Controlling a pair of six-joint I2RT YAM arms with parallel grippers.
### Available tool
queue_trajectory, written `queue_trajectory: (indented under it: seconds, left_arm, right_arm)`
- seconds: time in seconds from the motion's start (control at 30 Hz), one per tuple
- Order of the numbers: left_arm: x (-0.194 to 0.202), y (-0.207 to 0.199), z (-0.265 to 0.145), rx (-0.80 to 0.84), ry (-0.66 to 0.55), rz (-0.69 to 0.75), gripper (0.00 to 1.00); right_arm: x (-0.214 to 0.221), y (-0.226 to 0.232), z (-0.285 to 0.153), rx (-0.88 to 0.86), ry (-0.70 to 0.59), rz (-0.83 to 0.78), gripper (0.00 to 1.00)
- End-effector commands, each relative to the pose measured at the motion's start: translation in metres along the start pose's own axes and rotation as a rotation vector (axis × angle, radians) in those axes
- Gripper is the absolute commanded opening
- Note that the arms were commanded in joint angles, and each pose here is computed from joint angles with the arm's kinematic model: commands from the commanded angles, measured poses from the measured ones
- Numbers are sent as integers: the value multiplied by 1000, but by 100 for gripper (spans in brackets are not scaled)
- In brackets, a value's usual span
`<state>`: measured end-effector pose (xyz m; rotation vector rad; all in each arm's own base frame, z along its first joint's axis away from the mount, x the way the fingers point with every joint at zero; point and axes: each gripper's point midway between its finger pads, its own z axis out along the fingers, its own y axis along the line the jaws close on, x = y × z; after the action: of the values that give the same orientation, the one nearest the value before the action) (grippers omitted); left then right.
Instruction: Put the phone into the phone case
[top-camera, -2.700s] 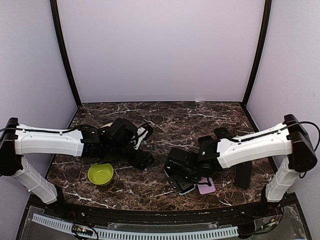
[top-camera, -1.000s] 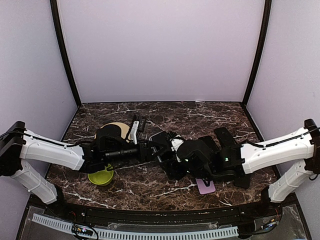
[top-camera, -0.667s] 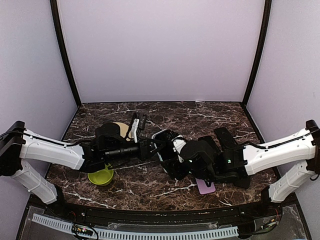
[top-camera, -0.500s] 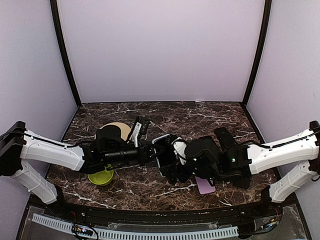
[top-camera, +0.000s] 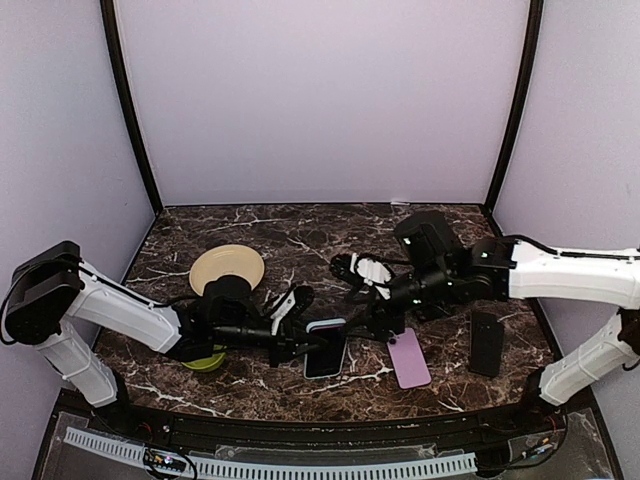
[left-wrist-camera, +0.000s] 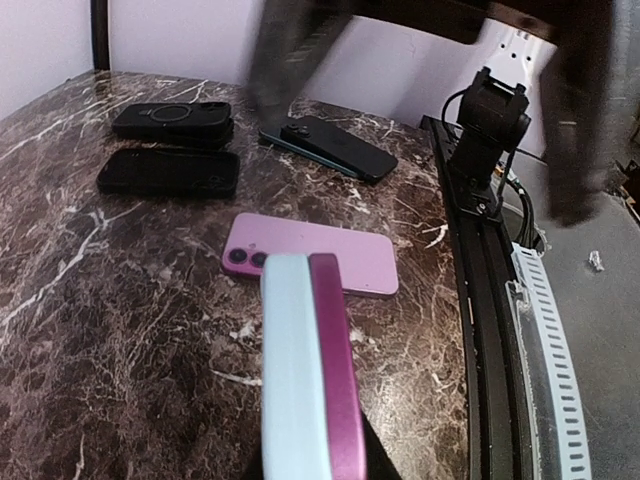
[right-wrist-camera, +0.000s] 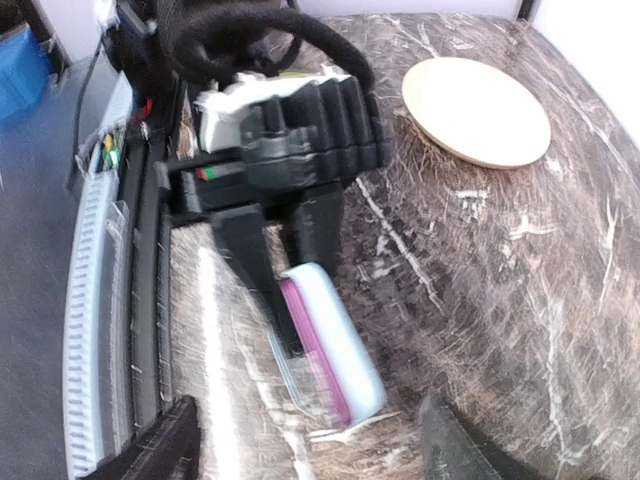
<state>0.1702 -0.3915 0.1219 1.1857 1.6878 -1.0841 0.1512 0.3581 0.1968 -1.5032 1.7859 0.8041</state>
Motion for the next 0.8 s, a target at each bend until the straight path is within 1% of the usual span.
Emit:
queue_trajectory:
  seconds: [0.0,0.07,0.17,0.23,0.27,0.33,0.43,0.47,0.5,0.53,0.57,0.6,0.67,0.7,0.77]
  left_arm:
    - [0,-17,-4,81,-33,149,0]
    - [1,-16,-5,78,-34,161,0]
    - [1,-16,-6,70,-44,169,0]
    - [1,-15,-6,69,-44,168,0]
    - [1,-16,-6,71,-45,168,0]
    - [3,-16,-6,76,-42,164,0]
    - [3,-20,-5,97,-42,160,0]
    - [2,-20,-5,101,-43,156,0]
    - [1,-20,-6,98,-47,154,0]
    - [-2,-20,-7,93,-51,144,4]
    - [-3,-17,-7,76,-53,132,11]
    - [-7,-16,-9,65,-59,127,30]
    - [-11,-12,-13,30,-70,116,45]
    - [-10,-10,-14,14,-69,113,46]
    - [-10,-8,-17,0,-72,114,40]
  right_arm:
    - [7,-4,27,-135,112,-121,65]
    - [9,-3,37,-177,121,-133,63]
    - [13,0,45,-207,95,-161,59]
    - [15,1,48,-210,84,-174,55]
    - [16,0,50,-204,77,-170,49]
    - [15,-3,54,-188,57,-168,33]
    - [14,-5,58,-186,50,-171,6]
    - [14,-5,58,-185,53,-172,2]
    - [16,-6,58,-180,61,-172,1]
    - [18,-7,58,-173,69,-174,0]
    - [19,-8,56,-161,72,-179,0]
    - [20,-8,55,-156,73,-182,0]
    - [22,-8,53,-148,75,-186,0]
    - [21,-8,51,-146,74,-186,0]
    - [22,-7,50,-148,75,-184,0]
